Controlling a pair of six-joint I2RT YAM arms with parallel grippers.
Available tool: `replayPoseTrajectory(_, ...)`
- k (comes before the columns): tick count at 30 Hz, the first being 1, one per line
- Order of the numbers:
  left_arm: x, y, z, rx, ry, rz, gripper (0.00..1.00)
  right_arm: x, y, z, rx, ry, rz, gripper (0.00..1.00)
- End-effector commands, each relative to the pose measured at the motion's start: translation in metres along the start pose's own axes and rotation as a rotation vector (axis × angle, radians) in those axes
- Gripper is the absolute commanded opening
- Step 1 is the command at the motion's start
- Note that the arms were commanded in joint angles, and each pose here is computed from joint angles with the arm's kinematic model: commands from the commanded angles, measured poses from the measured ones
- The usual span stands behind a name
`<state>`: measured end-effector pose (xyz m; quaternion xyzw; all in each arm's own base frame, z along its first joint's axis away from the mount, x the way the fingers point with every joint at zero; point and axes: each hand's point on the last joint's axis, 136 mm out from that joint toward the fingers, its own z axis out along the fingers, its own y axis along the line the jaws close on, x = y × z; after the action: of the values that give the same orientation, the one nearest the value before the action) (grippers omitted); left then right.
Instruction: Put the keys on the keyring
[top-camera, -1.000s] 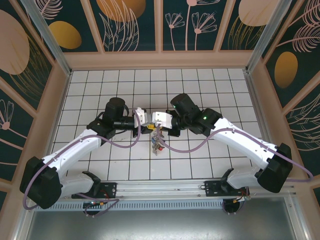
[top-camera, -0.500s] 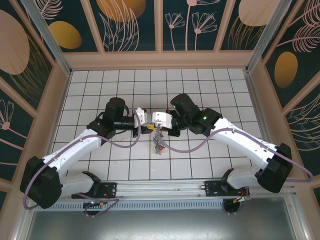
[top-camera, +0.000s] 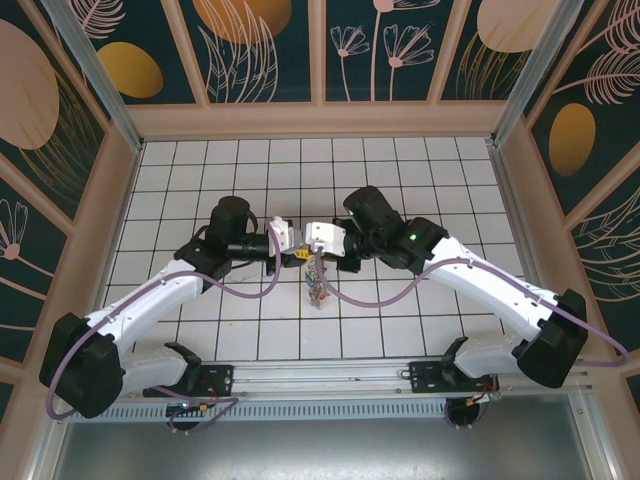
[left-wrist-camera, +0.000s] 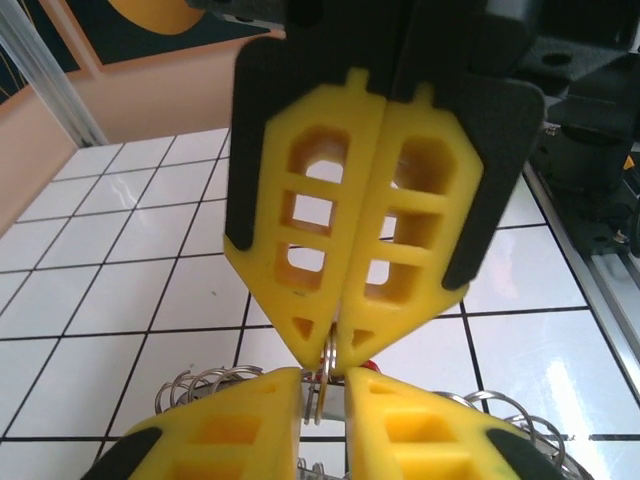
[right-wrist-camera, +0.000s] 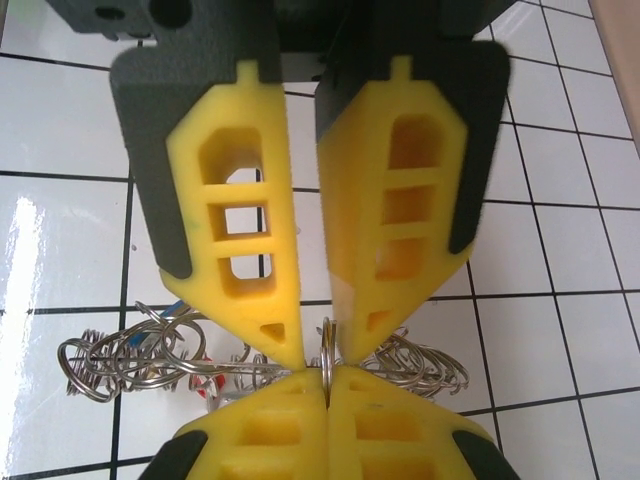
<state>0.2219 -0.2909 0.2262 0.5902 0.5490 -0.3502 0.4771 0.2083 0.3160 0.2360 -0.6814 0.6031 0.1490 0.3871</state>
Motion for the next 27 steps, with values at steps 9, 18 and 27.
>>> replayPoseTrajectory(9, -0.003, -0.005, -0.001, 0.002, -0.031, 0.026, 0.01, -0.042, -0.011, -0.019, 0.058, -0.168, -0.032, 0.0)
replayPoseTrajectory(18, -0.039, -0.015, -0.009, 0.052, -0.198, 0.043, 0.0, -0.034, -0.012, -0.028, 0.043, -0.223, 0.033, 0.11)
replayPoseTrajectory(27, -0.059, -0.017, -0.017, 0.035, -0.316, 0.076, 0.0, -0.014, -0.004, -0.046, -0.02, -0.258, 0.104, 0.31)
